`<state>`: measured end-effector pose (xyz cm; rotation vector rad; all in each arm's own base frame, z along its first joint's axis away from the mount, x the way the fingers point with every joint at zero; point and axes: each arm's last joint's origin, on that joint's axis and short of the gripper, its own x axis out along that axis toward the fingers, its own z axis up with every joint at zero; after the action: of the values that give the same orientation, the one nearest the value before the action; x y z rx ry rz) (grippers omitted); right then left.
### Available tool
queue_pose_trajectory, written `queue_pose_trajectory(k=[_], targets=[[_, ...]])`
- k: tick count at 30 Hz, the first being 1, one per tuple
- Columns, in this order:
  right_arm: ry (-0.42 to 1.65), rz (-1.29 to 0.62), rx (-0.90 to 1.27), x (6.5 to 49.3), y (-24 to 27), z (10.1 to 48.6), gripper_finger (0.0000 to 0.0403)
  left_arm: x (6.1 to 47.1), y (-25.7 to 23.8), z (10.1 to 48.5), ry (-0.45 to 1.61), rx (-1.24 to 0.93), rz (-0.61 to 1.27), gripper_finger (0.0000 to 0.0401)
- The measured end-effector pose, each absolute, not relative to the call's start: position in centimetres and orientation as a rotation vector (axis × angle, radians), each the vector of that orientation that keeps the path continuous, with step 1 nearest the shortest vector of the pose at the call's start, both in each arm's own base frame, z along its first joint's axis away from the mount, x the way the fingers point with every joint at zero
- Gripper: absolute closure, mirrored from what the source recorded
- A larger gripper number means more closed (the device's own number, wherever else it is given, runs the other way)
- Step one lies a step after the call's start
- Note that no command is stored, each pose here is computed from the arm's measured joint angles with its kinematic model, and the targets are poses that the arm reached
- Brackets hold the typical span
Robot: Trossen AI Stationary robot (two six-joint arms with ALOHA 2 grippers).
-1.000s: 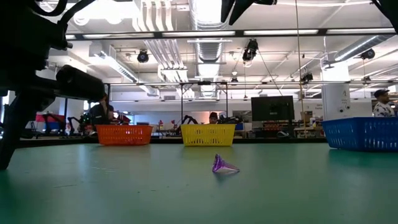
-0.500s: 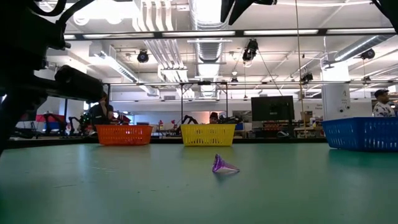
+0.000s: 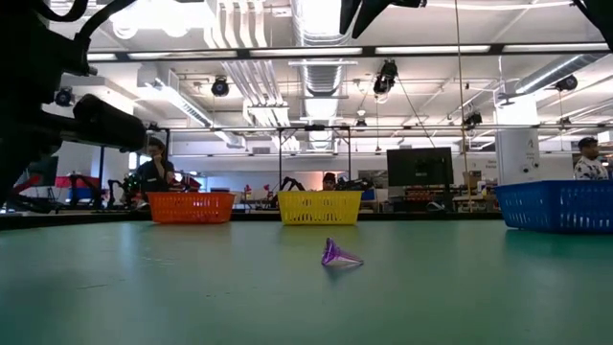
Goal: Sort Halloween decoration
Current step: Put the black spider toy into the yellow basket
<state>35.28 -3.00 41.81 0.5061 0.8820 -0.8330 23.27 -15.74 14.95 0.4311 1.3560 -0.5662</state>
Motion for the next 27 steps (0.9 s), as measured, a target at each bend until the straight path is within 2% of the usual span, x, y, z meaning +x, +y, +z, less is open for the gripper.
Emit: queue_pose_trajectory(k=[9, 17, 27], targets=[[0.882, -0.833, 0.506, 35.3, -3.0, 41.8, 0.0303, 23.2, -14.8, 16.7, 1.323, 0.394, -0.519, 0.0400], [0.883, -0.833, 0.506, 35.3, -3.0, 41.8, 0.0303, 22.7, -14.4, 18.3, 1.288, 0.342, -0.549, 0.0401], [0.885, -0.843, 0.516, 35.2, -3.0, 41.8, 0.0303, 23.4, -11.8, 19.4, 1.269, 0.311, -0.451, 0.0401]])
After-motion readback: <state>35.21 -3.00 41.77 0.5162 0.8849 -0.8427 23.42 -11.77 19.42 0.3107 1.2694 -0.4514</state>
